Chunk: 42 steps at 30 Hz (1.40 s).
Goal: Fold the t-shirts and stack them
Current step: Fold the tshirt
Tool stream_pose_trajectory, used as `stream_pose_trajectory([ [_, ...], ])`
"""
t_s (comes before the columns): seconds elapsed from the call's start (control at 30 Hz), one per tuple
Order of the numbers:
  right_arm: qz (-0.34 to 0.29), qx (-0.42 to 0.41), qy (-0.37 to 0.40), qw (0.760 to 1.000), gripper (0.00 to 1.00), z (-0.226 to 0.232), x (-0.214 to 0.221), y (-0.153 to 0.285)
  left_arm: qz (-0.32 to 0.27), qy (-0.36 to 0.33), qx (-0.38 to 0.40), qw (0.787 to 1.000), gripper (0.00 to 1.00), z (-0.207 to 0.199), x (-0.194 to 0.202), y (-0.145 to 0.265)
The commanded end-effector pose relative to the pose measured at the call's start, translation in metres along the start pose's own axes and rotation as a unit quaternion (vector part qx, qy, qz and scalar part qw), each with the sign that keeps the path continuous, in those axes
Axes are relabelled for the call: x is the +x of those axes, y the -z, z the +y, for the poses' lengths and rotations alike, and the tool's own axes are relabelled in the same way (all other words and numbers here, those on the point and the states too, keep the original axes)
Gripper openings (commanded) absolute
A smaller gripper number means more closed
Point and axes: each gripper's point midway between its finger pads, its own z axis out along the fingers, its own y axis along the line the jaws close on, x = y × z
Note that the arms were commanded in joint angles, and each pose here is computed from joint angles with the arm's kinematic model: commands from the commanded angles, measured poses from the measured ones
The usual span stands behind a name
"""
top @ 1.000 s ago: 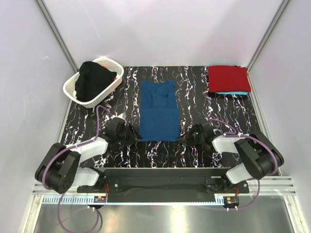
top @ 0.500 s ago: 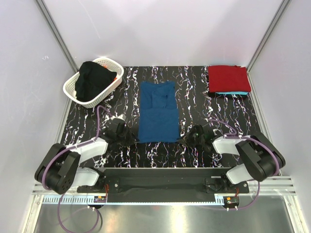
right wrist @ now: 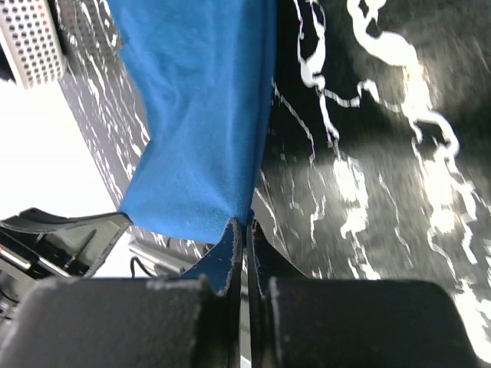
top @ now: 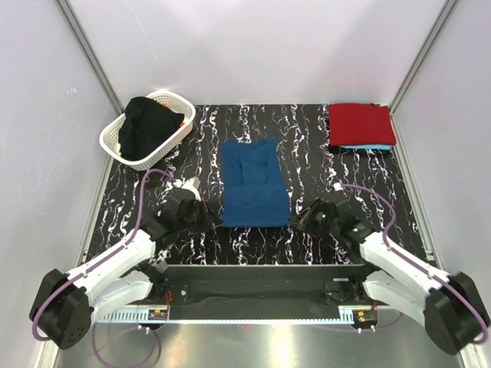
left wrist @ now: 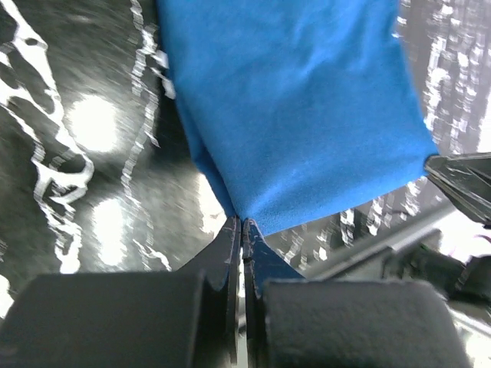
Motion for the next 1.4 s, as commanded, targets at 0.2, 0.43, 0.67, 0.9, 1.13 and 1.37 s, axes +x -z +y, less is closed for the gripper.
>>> stream_pose_trajectory([
  [0.2,-0.003,-0.024,0.04,0.999,0.0,0.006,0.008,0.045,0.007,0.005,0.056,0.998,0.0,-0.045,0.013,0.034],
  [0.43,-0.045,-0.012,0.146,0.988,0.0,0.05,-0.027,0.048,-0.007,-0.024,0.036,0.999,0.0,-0.06,-0.031,0.025],
  [0.67,-0.045,-0.004,0.216,0.975,0.0,0.098,-0.079,0.012,-0.037,-0.023,0.034,0.998,0.0,-0.07,-0.109,0.015],
  [0.9,-0.03,-0.033,0.232,0.972,0.0,0.133,-0.131,-0.023,-0.05,-0.047,0.056,0.996,0.0,-0.092,-0.181,-0.018],
  [1.13,0.009,-0.059,0.23,0.971,0.0,0.149,-0.162,-0.066,-0.058,-0.035,0.048,0.997,0.0,-0.087,-0.237,-0.056],
  [1.37,0.018,-0.085,0.254,0.963,0.0,0.169,-0.187,-0.097,-0.084,-0.027,0.048,0.995,0.0,-0.08,-0.279,-0.075],
])
